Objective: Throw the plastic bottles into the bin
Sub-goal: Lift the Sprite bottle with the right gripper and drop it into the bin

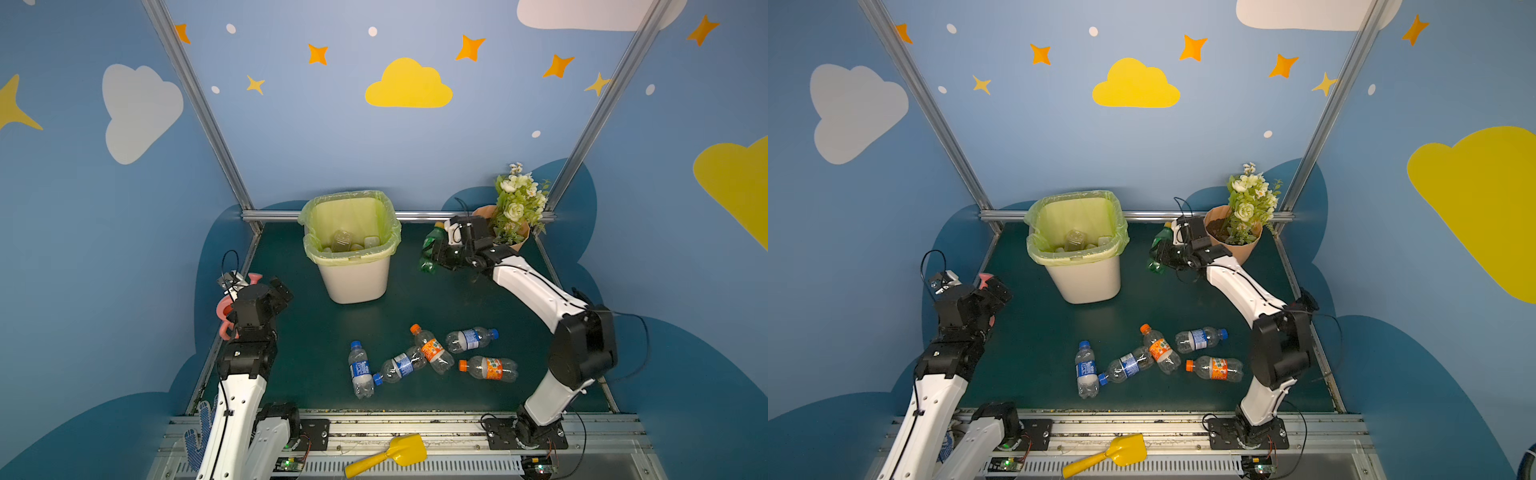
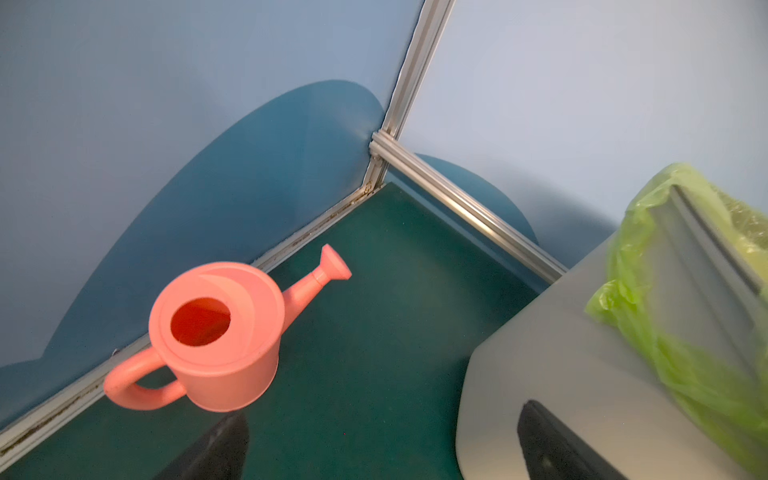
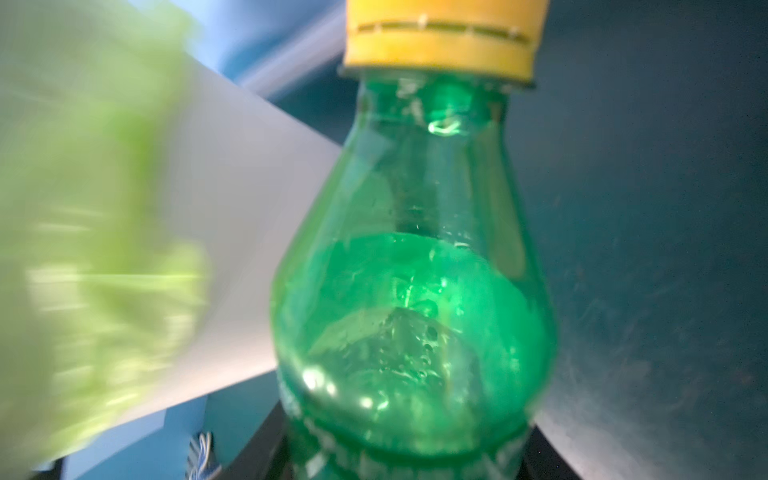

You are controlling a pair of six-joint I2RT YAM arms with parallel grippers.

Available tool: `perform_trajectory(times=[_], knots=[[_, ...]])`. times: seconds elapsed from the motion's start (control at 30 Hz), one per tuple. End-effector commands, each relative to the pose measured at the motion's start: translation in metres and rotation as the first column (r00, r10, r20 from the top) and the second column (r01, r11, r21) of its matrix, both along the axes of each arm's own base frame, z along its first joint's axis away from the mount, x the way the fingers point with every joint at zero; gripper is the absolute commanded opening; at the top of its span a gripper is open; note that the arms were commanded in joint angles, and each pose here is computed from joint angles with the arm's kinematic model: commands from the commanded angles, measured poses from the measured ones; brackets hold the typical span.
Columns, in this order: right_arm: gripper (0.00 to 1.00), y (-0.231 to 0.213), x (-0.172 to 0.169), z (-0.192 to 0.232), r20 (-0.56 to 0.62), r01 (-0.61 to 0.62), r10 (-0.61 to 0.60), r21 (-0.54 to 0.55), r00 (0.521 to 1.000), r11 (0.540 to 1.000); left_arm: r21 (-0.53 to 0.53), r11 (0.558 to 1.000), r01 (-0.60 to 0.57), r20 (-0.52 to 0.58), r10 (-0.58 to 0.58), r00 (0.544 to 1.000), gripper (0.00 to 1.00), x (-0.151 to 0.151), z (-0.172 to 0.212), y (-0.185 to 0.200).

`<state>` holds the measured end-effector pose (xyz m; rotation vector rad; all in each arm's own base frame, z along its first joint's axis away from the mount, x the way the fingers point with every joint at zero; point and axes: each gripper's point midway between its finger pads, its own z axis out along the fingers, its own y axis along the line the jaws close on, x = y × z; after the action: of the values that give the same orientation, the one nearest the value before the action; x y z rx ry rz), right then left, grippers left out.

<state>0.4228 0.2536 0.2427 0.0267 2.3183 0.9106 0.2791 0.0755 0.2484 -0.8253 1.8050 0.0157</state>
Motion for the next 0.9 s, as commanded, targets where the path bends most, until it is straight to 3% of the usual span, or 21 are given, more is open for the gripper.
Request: perform_trajectory(times=[0.0, 0.2, 0.3, 0.4, 0.53, 0.7, 0.77, 0.87], knots=[[0.53, -0.021, 0.003, 0.081, 0.260, 0.060, -0.065, 0.027, 0.963, 0.998, -0.047, 0.998, -0.038, -0.045, 0.036, 0.998, 1.00, -0.005, -0.020, 0.002], [0.54, -0.043, -0.019, 0.203, 0.537, 0.091, -0.137, 0.112, 0.833, 0.990, -0.102, 0.994, -0.048, -0.078, 0.040, 0.996, 1.00, -0.009, -0.043, -0.001], [0.55, -0.039, -0.033, 0.245, 0.613, 0.047, -0.141, 0.166, 0.778, 0.985, -0.121, 0.991, -0.052, -0.086, 0.042, 0.995, 1.00, -0.011, -0.048, -0.003], [0.55, -0.022, -0.043, 0.270, 0.649, -0.028, -0.113, 0.202, 0.752, 0.979, -0.142, 0.989, -0.051, -0.095, 0.038, 0.995, 1.00, -0.013, -0.055, -0.005], [0.55, 0.022, -0.044, 0.268, 0.646, -0.133, -0.039, 0.215, 0.762, 0.968, -0.168, 0.985, -0.041, -0.100, 0.024, 0.995, 1.00, -0.014, -0.061, -0.009], [0.58, 0.124, -0.037, 0.203, 0.509, -0.344, 0.222, 0.159, 0.832, 0.925, -0.191, 0.981, -0.024, -0.102, 0.004, 0.995, 1.00, -0.012, -0.064, -0.013], [0.64, 0.150, -0.035, 0.183, 0.458, -0.399, 0.303, 0.127, 0.836, 0.908, -0.194, 0.981, -0.019, -0.102, -0.001, 0.995, 1.00, -0.012, -0.065, -0.015], [0.84, 0.151, -0.031, 0.192, 0.466, -0.398, 0.323, 0.068, 0.824, 0.915, -0.188, 0.982, -0.012, -0.099, -0.007, 0.995, 1.00, -0.013, -0.061, -0.015]])
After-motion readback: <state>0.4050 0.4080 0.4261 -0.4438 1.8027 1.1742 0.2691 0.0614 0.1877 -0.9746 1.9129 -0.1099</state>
